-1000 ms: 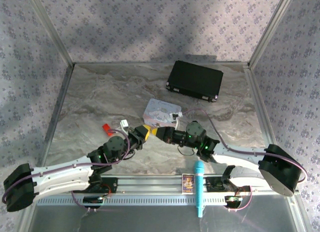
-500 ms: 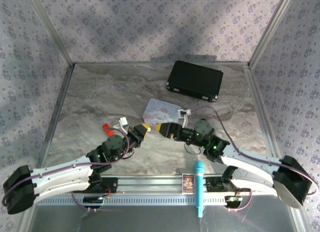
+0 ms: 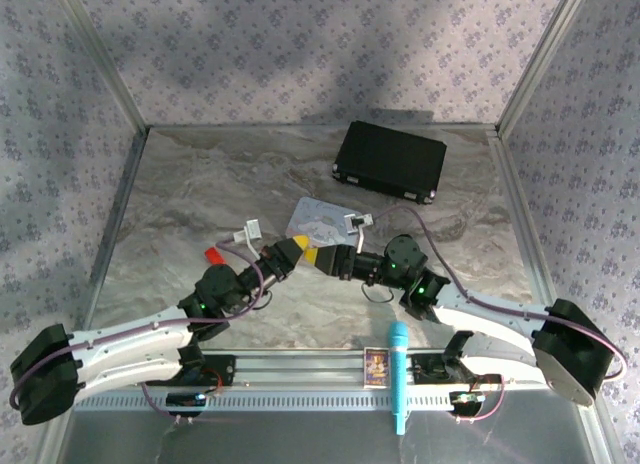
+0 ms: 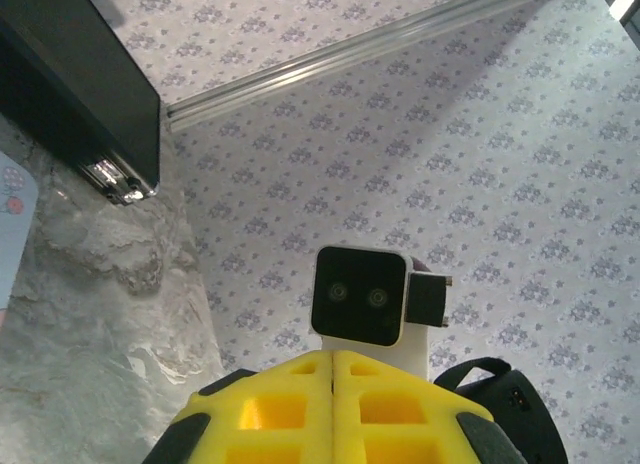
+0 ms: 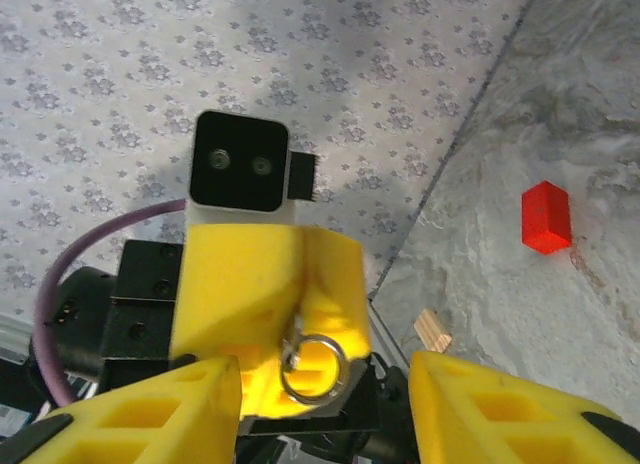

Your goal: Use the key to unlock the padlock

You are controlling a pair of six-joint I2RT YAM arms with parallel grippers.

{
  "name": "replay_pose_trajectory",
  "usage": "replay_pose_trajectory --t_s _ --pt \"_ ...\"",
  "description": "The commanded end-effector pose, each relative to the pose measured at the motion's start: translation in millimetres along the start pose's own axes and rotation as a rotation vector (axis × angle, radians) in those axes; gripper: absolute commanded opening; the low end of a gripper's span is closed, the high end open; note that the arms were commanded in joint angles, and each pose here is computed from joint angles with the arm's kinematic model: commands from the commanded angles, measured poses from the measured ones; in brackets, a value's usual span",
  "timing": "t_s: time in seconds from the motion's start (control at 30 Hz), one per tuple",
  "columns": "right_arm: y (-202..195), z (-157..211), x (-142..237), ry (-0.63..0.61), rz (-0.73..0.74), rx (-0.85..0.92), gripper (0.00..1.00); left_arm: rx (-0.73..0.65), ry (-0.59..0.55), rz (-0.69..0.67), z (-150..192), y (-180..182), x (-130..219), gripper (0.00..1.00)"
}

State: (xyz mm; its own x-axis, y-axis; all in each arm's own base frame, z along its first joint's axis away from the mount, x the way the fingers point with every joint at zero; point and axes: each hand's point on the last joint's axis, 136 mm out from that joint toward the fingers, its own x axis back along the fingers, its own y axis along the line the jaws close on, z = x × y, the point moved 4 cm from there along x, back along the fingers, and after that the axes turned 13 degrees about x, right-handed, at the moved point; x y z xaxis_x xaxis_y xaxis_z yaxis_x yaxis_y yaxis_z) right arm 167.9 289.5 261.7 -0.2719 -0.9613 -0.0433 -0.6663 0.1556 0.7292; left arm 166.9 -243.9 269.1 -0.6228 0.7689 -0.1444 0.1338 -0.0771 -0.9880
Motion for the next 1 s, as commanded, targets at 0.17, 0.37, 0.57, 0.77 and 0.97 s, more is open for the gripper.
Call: replay_pose_trajectory --t_s 0.17,0.37,0.57,0.77,0.97 --pt "9 -21 12 -0.093 -0.027 0.04 0.3 0.012 0.028 0.113 3 -31 -4 0.0" --pt "8 -20 8 -0.073 -0.032 0.033 0.2 0.001 0.041 0.118 6 -34 -5 0.0" --pt "9 -17 5 -0.06 -0.047 0.022 0.16 0.004 0.031 0.106 5 -30 -6 0.0" --pt "1 -14 7 -0.06 -0.018 0.013 0.0 0.007 0.034 0.095 5 -28 -6 0.0" --pt "-1 -12 12 -0.041 0.006 0.027 0.0 -0.015 0.0 0.038 -1 -25 -2 0.56"
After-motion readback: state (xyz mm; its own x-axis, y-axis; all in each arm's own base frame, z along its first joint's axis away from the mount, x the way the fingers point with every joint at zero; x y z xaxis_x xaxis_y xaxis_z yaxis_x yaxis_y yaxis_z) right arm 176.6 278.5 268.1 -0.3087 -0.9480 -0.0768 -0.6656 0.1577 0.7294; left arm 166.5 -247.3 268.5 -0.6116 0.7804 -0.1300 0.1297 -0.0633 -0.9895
